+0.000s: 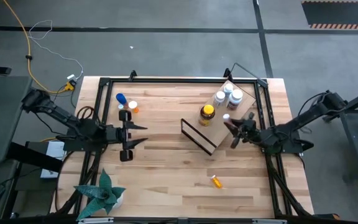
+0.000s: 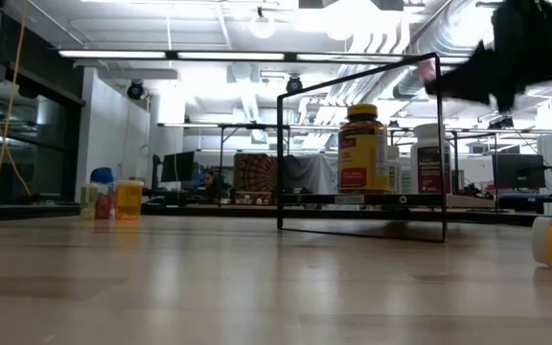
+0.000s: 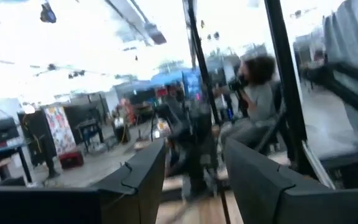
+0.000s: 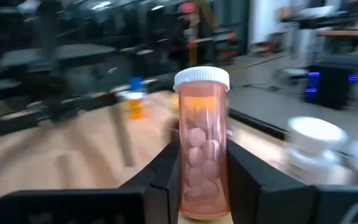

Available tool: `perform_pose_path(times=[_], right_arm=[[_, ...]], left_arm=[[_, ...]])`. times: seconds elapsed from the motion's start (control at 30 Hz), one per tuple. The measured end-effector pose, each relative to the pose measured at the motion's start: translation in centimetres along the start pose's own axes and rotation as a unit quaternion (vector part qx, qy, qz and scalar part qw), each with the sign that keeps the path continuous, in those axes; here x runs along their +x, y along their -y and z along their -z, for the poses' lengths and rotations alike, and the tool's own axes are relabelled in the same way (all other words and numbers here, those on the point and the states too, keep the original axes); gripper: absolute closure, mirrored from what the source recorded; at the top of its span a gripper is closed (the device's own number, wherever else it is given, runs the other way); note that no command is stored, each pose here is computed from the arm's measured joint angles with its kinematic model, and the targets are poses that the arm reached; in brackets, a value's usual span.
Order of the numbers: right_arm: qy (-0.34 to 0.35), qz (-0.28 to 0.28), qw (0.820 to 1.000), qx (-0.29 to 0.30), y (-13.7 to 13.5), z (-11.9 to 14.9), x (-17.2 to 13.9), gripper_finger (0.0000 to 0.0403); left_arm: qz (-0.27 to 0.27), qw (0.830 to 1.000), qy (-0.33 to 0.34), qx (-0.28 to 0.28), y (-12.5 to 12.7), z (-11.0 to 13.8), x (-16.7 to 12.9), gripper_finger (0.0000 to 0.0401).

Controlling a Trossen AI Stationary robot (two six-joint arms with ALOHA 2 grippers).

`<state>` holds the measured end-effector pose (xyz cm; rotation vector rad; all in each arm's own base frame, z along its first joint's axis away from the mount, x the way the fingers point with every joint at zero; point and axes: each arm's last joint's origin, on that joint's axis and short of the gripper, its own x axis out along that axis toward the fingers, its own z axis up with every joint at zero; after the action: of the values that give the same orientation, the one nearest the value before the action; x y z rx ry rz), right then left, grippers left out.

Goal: Pick and place medicine bottles onto shelf by color
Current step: Put the red pill bottle on the shelf

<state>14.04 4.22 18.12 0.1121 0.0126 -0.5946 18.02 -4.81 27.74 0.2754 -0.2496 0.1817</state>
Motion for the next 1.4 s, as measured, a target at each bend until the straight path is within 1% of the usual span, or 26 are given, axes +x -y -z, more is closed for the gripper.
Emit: perform_pose_path(times=[0.1, 0.13, 0.23, 0.33, 0.47, 0.57, 0.67, 0.77, 0.93, 1.1, 1.17, 1.3, 1.4], right_arm=[[0.021, 0.034, 0.999, 0.026, 1.3, 1.6, -0.3, 0.0322], [0.020, 0.044, 0.999, 0.024, 1.6, 2.2, -0.4, 0.0322], [0.011, 0.061, 0.998, 0.014, 1.7, 2.4, -0.2, 0.0322], [0.012, 0.055, 0.998, 0.018, 1.4, 2.1, 0.2, 0.0322], [0.012, 0.057, 0.998, 0.003, 1.0, 1.8, 0.6, 0.0322], [0.022, 0.049, 0.999, 0.005, 0.6, 1.0, 1.1, 0.0322], [0.045, 0.014, 0.999, 0.009, 0.1, -0.3, 1.8, 0.0322], [0.078, -0.026, 0.997, 0.006, -0.6, -1.6, 2.7, 0.0322], [0.132, -0.100, 0.986, -0.002, -2.4, -3.3, 4.6, 0.0322], [0.163, -0.168, 0.972, -0.025, -5.9, -4.3, 7.4, 0.0322], [0.171, -0.185, 0.967, -0.034, -7.4, -4.7, 8.6, 0.0322], [0.186, -0.226, 0.955, -0.042, -10.7, -5.3, 11.0, 0.0322], [0.193, -0.236, 0.951, -0.048, -12.6, -5.4, 12.7, 0.0322]], left_arm=[[-0.006, 1.000, 0.005, -0.002, -0.3, 0.0, 0.2, 0.0245], [-0.008, 1.000, 0.007, -0.006, -0.4, 0.1, 0.3, 0.0245], [-0.014, 1.000, 0.008, -0.020, -0.5, 0.1, 0.4, 0.0245], [-0.010, 1.000, 0.010, -0.028, -0.6, 0.1, 0.4, 0.0245], [0.000, 0.999, 0.013, -0.042, -0.5, 0.2, 0.5, 0.0245], [-0.001, 0.999, 0.011, -0.042, -0.3, 0.5, 0.8, 0.0245], [-0.005, 0.999, 0.016, -0.045, -0.1, 1.2, 1.6, 0.0245], [-0.001, 0.998, 0.030, -0.062, -0.1, 2.3, 2.7, 0.0245], [-0.021, 0.996, 0.032, -0.085, -0.5, 4.2, 4.1, 0.0245], [-0.024, 0.993, 0.038, -0.106, -0.8, 5.4, 4.9, 0.0245], [-0.024, 0.993, 0.038, -0.110, -0.8, 5.6, 5.0, 0.0245], [-0.020, 0.994, 0.038, -0.102, -0.7, 5.6, 5.0, 0.0244], [-0.002, 0.995, 0.046, -0.090, -0.3, 5.4, 4.9, 0.0236]])
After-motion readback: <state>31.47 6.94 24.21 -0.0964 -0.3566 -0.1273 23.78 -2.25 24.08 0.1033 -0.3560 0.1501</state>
